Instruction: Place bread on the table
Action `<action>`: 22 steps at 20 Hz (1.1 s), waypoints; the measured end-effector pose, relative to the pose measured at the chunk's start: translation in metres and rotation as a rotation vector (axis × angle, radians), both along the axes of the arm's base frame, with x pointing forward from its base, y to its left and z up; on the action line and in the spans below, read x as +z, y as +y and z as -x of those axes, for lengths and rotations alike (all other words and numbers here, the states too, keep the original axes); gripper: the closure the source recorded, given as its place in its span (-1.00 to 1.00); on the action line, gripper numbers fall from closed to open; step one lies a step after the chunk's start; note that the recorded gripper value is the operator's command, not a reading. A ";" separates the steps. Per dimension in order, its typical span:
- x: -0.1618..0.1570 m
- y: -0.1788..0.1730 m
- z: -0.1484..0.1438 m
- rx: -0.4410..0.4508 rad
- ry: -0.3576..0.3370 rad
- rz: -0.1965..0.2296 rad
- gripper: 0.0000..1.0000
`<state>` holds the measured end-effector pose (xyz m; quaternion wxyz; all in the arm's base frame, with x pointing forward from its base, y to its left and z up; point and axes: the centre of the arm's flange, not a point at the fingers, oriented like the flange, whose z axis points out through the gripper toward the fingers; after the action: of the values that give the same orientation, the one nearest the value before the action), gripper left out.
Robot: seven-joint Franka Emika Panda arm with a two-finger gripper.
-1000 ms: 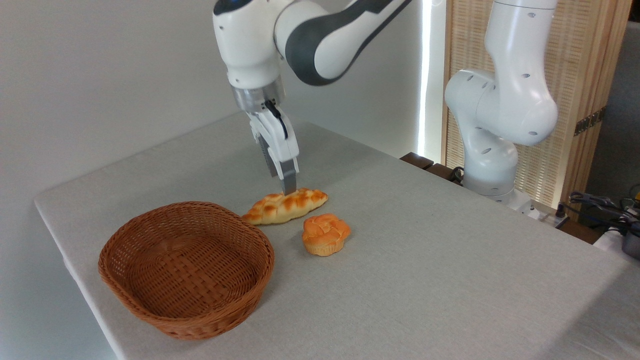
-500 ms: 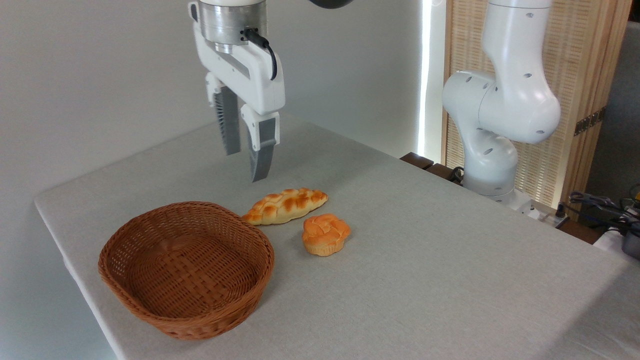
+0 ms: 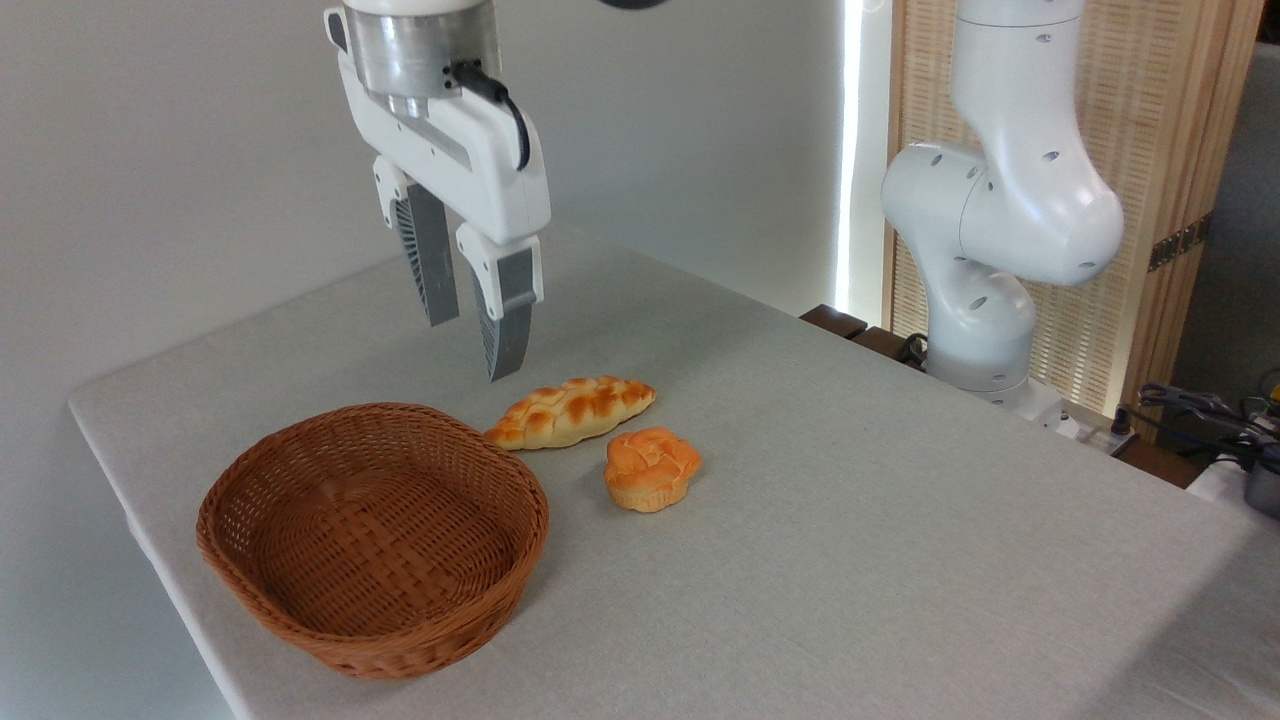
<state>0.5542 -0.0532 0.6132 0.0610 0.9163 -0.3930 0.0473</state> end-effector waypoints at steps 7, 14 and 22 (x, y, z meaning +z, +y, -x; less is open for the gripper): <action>0.013 -0.010 0.003 -0.027 0.031 -0.054 -1.00; 0.017 -0.005 0.003 -0.025 0.025 -0.095 -1.00; 0.014 -0.003 0.001 -0.023 0.030 -0.104 -1.00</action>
<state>0.5529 -0.0558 0.6274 0.0199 0.9142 -0.4046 0.0124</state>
